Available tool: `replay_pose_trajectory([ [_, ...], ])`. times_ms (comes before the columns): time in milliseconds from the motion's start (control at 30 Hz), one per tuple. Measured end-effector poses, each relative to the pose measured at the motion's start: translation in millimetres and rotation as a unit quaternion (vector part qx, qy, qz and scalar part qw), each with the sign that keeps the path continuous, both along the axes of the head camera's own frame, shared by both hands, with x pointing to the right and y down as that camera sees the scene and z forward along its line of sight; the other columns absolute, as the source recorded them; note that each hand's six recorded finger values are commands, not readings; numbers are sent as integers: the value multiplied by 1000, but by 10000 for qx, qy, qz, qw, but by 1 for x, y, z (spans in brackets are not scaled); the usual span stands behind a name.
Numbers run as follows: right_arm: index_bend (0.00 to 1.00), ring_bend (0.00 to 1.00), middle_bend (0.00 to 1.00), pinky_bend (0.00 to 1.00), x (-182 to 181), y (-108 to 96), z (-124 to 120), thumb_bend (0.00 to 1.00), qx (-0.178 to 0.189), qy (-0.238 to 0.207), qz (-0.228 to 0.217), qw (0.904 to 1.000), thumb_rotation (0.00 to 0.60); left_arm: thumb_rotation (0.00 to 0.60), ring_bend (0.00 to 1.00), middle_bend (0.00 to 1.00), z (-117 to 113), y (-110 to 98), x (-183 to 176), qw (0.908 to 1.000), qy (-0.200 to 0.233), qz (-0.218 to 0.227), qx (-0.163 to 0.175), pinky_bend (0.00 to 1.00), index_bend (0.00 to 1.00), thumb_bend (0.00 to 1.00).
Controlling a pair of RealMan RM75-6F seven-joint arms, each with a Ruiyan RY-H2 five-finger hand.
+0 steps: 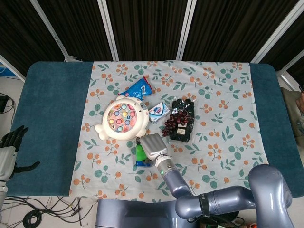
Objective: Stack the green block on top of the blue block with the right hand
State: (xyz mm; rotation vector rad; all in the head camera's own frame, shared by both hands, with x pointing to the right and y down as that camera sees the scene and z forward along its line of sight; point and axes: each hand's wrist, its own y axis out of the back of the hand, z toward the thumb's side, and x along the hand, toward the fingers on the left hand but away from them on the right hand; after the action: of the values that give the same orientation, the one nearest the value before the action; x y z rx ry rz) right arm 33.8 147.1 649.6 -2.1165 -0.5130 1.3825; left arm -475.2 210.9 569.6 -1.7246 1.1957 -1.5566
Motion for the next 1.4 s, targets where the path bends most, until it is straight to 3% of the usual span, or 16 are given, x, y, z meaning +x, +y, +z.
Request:
replay_pose_trajectory([
  [833,519,440,465,502,-5,-8,9,488,87,132,-47,9999,600,600,0,0,-1,-1,0,10000,42,-13,9,0,0,0],
  [1400,519,440,465,502,8,1,24,487,-104,292,-20,9995,600,600,0,0,0,0,0,10000,34,-11,-17,0,0,0],
])
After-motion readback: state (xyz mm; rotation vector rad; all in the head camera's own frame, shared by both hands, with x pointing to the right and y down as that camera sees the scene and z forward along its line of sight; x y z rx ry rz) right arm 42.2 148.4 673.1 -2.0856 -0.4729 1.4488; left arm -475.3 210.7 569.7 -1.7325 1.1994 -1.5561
